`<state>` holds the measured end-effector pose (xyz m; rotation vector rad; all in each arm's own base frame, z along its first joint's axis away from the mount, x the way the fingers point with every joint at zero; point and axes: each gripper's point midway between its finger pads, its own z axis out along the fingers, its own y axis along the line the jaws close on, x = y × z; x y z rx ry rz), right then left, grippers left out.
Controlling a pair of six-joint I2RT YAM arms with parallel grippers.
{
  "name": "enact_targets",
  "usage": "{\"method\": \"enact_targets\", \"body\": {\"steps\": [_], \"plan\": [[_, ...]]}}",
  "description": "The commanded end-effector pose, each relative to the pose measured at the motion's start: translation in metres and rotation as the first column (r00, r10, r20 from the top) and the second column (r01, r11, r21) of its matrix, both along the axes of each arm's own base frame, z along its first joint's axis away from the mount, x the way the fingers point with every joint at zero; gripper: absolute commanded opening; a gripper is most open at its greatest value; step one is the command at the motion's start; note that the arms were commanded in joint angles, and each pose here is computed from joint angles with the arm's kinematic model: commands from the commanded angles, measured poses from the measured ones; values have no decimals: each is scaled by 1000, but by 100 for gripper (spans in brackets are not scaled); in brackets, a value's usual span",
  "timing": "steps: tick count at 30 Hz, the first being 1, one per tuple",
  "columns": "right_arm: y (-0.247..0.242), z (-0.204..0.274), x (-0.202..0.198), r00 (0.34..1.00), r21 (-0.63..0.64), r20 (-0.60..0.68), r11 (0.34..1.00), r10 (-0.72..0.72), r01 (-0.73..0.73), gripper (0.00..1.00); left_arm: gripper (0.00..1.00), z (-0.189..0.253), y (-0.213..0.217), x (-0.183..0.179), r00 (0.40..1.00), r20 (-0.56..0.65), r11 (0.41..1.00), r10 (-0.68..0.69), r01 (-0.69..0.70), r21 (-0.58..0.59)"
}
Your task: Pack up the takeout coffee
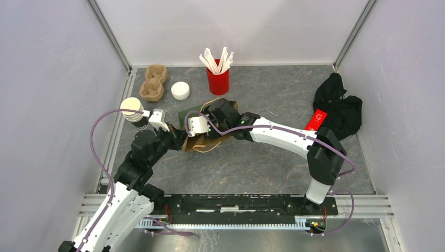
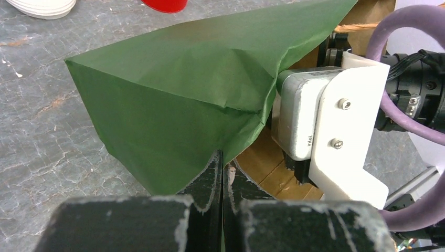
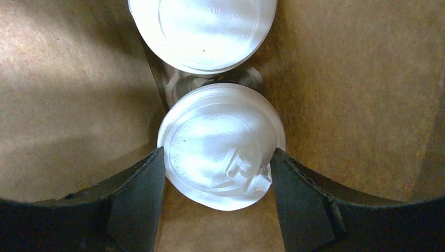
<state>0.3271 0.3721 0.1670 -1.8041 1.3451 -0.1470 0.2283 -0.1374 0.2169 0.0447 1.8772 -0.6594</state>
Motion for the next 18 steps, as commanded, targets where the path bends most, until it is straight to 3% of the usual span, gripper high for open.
{"method": "enact_targets", "body": {"steps": [1, 11, 18], "plan": [[-1, 15, 2, 1000, 54, 3, 998, -25, 25, 40, 2, 25, -11, -10, 999, -8, 996, -46, 45, -80], [-22, 15, -32, 998, 17, -53, 999, -41, 42, 40, 2, 23, -28, -41, 982, -85, 969, -170, 151, -197], [-32, 11, -46, 998, 28, -36, 998, -51, 52, 41, 2, 14, -18, -47, 985, -119, 975, -127, 102, -199]]}}
